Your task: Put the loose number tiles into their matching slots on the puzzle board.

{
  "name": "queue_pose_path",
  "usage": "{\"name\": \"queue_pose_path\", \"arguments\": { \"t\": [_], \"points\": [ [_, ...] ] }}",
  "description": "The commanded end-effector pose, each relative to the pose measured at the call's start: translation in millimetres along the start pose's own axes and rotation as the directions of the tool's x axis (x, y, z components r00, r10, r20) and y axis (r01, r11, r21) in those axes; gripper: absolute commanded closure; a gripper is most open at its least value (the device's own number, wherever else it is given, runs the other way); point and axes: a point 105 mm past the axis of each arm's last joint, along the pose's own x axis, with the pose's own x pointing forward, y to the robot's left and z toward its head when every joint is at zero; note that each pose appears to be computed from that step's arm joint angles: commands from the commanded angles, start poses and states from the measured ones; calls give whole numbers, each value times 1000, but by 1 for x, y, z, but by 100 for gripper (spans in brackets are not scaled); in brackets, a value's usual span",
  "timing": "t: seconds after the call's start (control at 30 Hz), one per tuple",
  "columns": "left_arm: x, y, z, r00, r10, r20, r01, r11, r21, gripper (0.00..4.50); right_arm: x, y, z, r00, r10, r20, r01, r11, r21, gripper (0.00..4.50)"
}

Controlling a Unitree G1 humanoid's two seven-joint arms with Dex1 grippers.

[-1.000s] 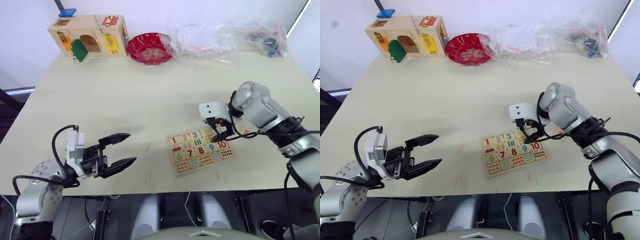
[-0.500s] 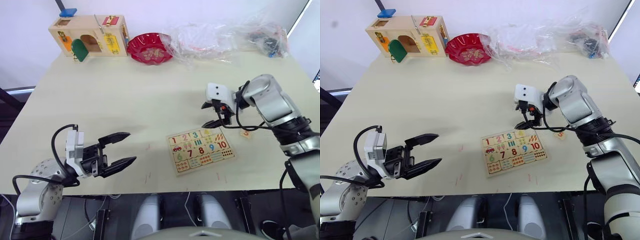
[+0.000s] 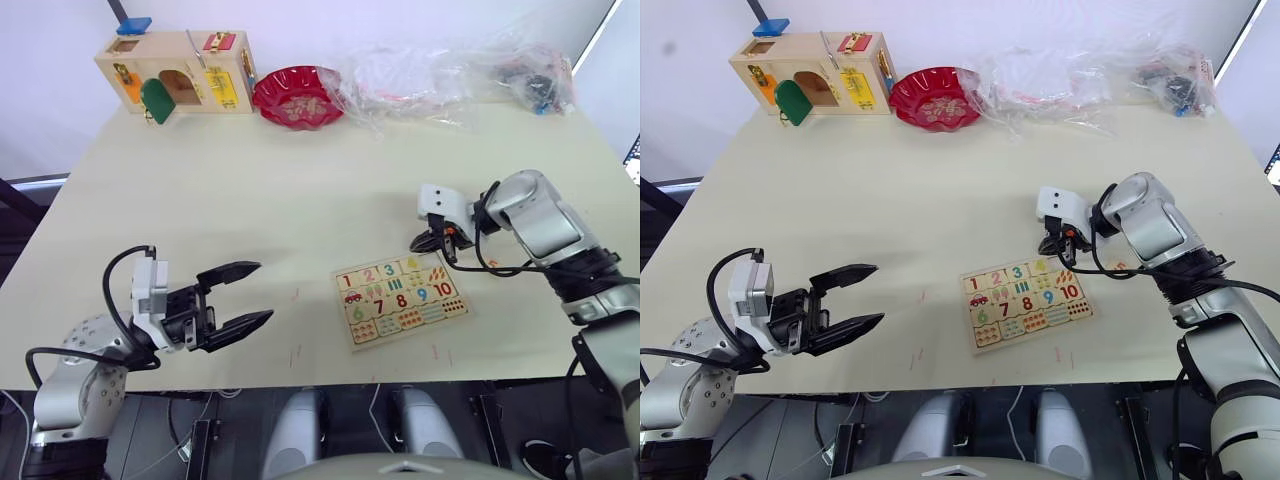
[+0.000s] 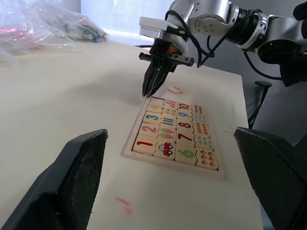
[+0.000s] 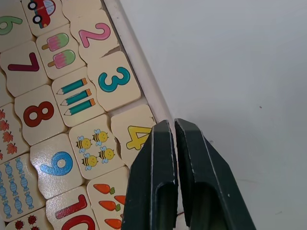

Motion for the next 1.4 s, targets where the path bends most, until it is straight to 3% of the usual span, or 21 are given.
{"name": "queue_pose_path", "arguments": {
  "t": [0.03,0.57,1.4],
  "points": [
    [1,-2,6,1000,-11,6,11,1000,26,0,-6,-2,-2,1000,-14,-19,14,1000,-18,440],
    [3,-1,6,1000,-14,5,14,1000,25,0,-9,-1,-19,995,-14,-101,13,1000,-5,440],
    [1,-1,6,1000,-8,2,8,1000,26,0,-2,8,-14,995,32,-92,-34,999,-21,440]
  ]
}}
